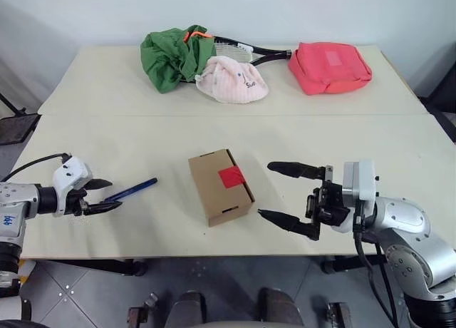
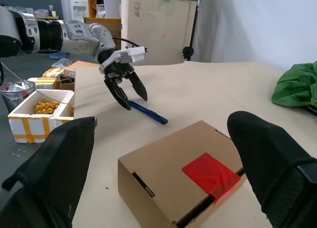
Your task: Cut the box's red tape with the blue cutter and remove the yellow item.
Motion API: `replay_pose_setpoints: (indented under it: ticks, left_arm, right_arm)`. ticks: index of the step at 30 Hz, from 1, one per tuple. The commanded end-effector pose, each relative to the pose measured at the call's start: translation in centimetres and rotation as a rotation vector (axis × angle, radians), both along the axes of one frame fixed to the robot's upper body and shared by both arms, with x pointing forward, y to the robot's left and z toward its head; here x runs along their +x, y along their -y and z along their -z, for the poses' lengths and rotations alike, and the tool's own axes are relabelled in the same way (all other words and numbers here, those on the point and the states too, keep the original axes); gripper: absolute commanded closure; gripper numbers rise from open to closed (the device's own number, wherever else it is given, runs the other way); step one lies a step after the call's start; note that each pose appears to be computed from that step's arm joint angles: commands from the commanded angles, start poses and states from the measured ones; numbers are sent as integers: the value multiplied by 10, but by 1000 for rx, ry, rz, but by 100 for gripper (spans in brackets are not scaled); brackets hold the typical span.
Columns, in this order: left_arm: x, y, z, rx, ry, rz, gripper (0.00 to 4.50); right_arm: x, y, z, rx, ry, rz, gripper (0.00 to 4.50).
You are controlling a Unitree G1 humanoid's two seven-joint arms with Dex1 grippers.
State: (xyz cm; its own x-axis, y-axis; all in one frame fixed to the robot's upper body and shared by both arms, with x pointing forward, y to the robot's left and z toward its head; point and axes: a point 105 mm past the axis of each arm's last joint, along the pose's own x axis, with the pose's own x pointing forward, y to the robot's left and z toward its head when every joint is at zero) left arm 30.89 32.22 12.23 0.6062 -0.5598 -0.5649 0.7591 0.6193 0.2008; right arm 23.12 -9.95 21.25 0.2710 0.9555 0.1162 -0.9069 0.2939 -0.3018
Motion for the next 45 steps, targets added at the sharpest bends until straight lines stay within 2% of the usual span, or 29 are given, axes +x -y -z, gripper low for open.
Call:
replay_pose_setpoints:
  ticks: [1, 7, 13, 17, 22, 27, 32, 35, 45]
  left_arm:
    - [-7, 0, 22, 30, -84, 14, 234]
    - [-5, 4, 25, 43, -69, 41, 402]
    - [-3, 14, 16, 24, -6, 95, 402]
    - [-12, 38, -3, 46, 46, 245, 402]
    - [-52, 80, -15, 100, -25, 469, 402]
    - [-88, 131, -3, 141, -160, 606, 402]
    - [-84, 192, 14, 99, -155, 659, 402]
    - [-72, 217, 21, 101, -141, 656, 402]
    - [-57, 248, 25, 127, -141, 614, 402]
  right_arm:
    - [-7, 0, -9, 3, 36, -7, 0]
    - [-5, 1, -11, 4, 43, 5, 0]
    - [-4, 3, -9, 3, 33, 20, 0]
    - [-2, 13, -3, -15, 7, 58, 0]
    - [-9, 28, -2, -47, -32, 100, 0]
    - [-19, 42, 3, -80, -106, 146, 0]
    - [-33, 58, 22, -171, -220, 194, 0]
    - [-43, 66, 38, -255, -291, 213, 0]
    - [-62, 73, 56, -326, -386, 264, 0]
